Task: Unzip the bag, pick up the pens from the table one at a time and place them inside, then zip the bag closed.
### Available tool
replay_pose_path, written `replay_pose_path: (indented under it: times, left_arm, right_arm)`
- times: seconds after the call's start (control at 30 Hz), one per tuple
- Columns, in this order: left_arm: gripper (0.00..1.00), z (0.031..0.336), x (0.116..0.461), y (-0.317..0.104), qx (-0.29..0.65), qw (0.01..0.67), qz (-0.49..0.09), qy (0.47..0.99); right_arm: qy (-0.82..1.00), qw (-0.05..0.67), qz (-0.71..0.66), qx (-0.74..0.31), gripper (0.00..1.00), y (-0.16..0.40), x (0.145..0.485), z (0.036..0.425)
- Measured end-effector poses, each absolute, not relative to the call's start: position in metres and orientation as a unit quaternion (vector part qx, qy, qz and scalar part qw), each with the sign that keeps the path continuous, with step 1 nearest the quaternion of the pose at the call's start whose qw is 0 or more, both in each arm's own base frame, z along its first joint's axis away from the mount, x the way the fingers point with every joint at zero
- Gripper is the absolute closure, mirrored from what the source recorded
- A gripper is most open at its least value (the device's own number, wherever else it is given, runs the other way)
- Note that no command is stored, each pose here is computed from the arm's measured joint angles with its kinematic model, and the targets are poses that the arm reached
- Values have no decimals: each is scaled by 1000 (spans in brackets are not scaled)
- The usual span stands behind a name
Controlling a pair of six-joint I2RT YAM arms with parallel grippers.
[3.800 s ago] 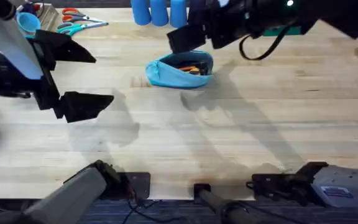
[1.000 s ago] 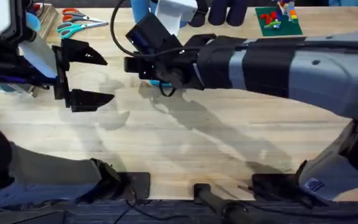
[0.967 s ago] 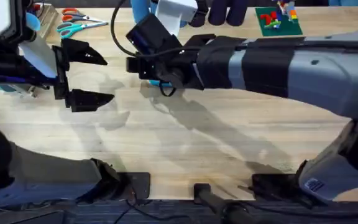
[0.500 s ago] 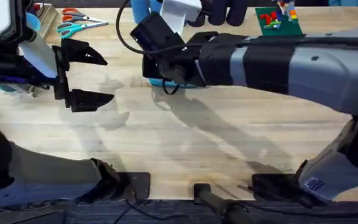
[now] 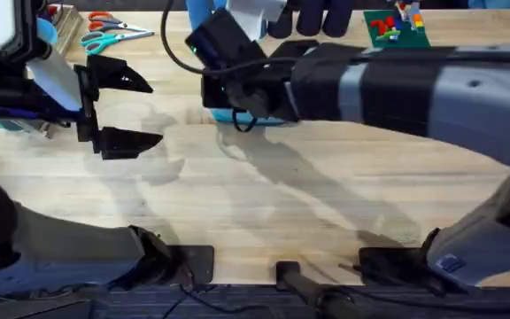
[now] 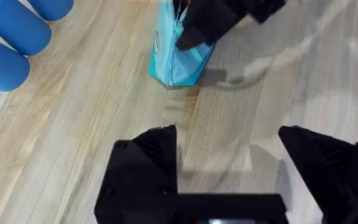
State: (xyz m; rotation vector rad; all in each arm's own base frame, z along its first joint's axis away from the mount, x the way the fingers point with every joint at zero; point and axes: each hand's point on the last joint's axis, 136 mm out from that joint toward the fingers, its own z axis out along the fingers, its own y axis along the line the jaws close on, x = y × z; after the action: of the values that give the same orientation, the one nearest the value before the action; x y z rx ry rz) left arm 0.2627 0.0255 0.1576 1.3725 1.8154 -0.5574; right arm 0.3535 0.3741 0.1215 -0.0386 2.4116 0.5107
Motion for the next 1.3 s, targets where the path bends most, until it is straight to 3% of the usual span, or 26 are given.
replay_pose_path:
  times: [0.23,0.87,1.3]
  left_arm:
    - [7,158,263,25,540,389,-219,714]
    - [7,161,273,23,547,412,-206,699]
    - [7,161,321,4,580,441,-159,666]
  right_arm:
    - [911,352,213,-22,971,371,351,155]
    - [911,353,211,-29,971,371,351,157]
    - [911,354,211,-29,971,371,351,157]
